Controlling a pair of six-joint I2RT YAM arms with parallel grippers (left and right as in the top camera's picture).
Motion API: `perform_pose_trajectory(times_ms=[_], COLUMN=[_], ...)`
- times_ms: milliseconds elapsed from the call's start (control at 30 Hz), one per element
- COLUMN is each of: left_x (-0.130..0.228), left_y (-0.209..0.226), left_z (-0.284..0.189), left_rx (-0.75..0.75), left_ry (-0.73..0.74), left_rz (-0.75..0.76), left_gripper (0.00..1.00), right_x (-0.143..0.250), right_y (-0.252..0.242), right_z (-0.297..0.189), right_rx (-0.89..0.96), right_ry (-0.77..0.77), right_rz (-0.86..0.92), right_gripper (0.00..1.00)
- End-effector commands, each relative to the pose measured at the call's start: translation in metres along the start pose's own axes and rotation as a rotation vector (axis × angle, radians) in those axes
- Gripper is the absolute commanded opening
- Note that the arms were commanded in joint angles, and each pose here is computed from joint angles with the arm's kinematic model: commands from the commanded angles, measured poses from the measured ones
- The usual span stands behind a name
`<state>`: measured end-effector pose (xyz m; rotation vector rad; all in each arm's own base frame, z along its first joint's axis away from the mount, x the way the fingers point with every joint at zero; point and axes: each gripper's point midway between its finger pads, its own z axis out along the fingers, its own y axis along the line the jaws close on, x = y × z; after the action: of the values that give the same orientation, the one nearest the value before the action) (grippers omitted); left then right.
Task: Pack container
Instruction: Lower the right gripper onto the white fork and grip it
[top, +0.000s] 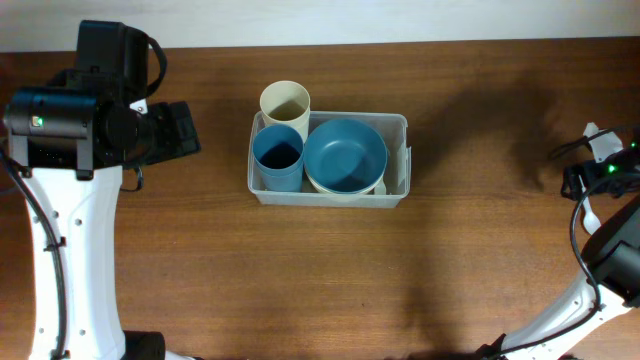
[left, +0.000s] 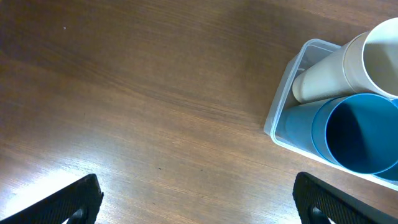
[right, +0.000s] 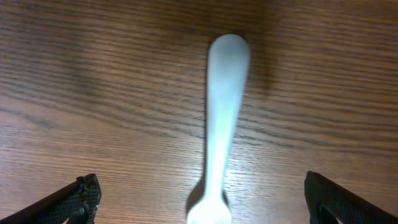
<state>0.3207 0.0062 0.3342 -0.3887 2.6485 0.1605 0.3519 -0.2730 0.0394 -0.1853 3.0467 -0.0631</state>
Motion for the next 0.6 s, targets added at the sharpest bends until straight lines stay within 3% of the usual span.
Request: perform_pose_trajectory(times_ms=[0, 567], left_x=[-0.001, -0.001], left_y=[0.003, 0.003], left_z=[0.004, 0.004], left_rx=[-0.018, -0.018], left_ry=[0.006, 0.006], left_rz=[-0.014, -0.014], left_gripper=[1.0, 1.0], right_x=[0.0, 0.009], right_y=[0.011, 0.01], right_z=[0.018, 0.036], right_rx=[-0.066, -0.08], right_ry=[0.004, 0.05], right_rz=[-0.01, -0.008], right_gripper=[0.99, 0.99])
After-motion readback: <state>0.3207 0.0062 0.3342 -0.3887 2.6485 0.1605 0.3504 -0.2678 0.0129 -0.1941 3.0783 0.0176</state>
